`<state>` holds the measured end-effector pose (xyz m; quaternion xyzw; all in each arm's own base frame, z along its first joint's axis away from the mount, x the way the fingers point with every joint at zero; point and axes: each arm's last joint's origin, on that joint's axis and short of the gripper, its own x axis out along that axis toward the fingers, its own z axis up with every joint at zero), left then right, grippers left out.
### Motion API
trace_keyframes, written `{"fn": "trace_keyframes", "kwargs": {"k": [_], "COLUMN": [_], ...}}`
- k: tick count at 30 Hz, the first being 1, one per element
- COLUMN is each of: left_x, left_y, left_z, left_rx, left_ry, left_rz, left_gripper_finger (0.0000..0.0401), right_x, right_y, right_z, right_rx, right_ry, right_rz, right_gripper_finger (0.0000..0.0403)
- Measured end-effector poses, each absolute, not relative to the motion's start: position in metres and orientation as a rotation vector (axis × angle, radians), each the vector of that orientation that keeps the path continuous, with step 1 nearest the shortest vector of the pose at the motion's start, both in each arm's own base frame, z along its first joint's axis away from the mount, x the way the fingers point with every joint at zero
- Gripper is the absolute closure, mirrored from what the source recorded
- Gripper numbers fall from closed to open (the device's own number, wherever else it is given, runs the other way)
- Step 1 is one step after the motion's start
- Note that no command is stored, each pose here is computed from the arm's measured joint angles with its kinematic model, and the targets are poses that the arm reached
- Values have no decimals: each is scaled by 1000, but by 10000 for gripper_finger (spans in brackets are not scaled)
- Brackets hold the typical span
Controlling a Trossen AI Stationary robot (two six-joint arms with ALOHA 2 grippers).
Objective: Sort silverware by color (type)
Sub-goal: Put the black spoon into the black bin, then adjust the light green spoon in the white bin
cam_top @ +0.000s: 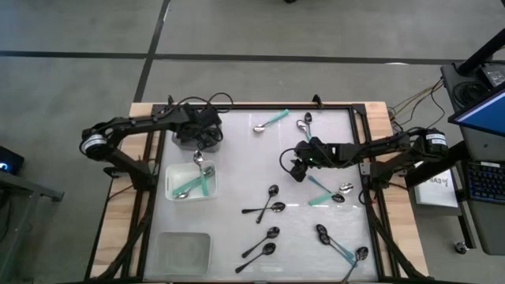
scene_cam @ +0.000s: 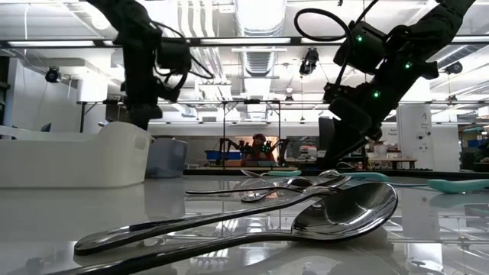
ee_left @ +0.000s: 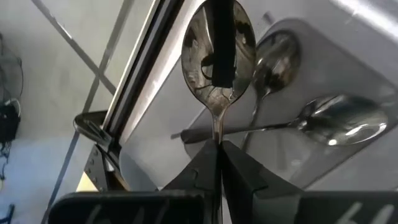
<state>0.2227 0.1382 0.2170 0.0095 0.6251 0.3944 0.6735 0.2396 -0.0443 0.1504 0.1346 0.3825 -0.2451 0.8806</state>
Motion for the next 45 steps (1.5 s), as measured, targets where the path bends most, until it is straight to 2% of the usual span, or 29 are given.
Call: {"fn": "trace_keyframes", "kwargs": {"k": [5,14,18,24,35,45], "left_x": [222,222,223,228,232,233], "left_y": [139,139,137,129,110,80], "left_z": [216,215,214,211,209,212], "left_rx": [-10,-56,-119,-285,-397,-386], "left_ry": [1393,1377,1369,1344,1371,1446], "left_rz": [900,917,850,635,538,496], "left_gripper_finger": [397,366,358,357,356,356], "right_x": [240,242,242,242,242,242], "right_y": [-44,-45,-45,-45,-45,-45], "right_z": [150,152,152,152,152,152], "right_rx": [279,279,279,280,282,283], "right_ry": [785,764,764,756,755,754], "right_rz": [-509,-506,-505,-505,-505,-505], "right_gripper_finger": [268,268,268,268,268,268]}}
